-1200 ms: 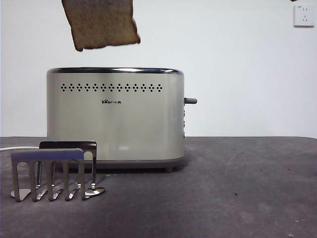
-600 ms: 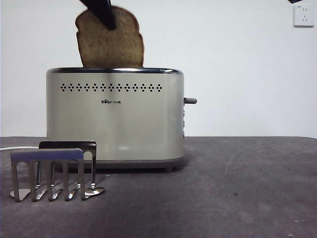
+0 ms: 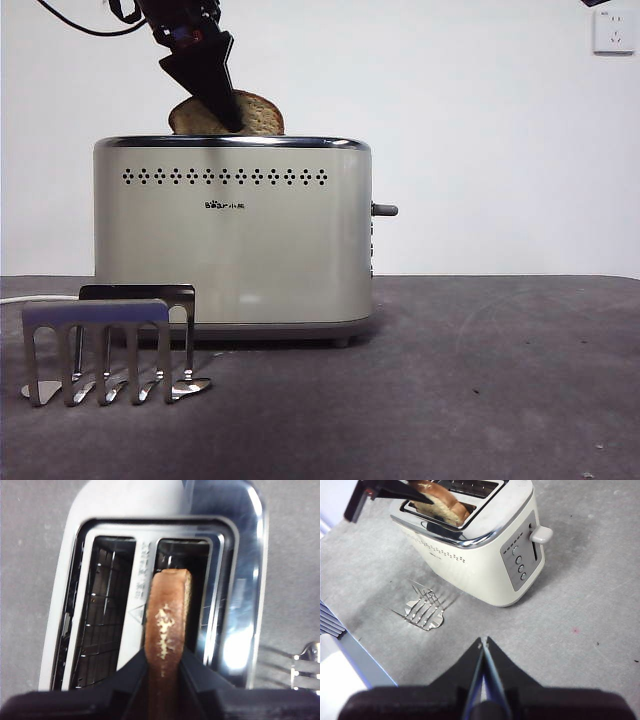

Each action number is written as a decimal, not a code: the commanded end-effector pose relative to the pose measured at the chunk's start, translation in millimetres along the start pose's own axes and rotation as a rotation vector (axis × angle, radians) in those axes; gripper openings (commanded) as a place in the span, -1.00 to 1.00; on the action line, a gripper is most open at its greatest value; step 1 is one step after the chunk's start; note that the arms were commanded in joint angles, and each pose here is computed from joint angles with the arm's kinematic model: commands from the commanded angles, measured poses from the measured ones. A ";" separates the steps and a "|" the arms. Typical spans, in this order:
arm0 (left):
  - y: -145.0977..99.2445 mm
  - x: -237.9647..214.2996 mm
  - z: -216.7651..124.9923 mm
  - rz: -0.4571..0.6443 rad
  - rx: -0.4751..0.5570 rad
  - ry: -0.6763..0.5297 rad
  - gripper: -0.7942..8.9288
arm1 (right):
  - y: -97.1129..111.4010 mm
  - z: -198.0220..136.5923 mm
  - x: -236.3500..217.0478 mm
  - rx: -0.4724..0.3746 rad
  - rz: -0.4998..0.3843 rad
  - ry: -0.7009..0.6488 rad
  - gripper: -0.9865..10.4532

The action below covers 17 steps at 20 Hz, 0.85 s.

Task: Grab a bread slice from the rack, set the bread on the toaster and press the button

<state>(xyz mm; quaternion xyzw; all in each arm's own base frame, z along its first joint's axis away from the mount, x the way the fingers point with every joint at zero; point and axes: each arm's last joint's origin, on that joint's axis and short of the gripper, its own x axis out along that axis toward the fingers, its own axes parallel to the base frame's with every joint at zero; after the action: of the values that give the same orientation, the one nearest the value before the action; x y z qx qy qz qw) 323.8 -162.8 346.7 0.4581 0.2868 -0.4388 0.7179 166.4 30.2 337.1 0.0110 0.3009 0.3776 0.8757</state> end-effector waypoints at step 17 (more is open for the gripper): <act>-24.2 -125.1 2.2 0.253 -0.446 -0.218 -0.19 | -44.6 45.4 78.2 0.072 0.134 -0.217 -0.85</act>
<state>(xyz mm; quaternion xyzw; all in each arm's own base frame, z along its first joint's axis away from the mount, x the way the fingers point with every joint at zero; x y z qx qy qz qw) 248.4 -124.2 437.8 0.3070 0.2307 -0.3263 0.8637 259.8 58.7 324.0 0.0794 0.2060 0.4235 0.8786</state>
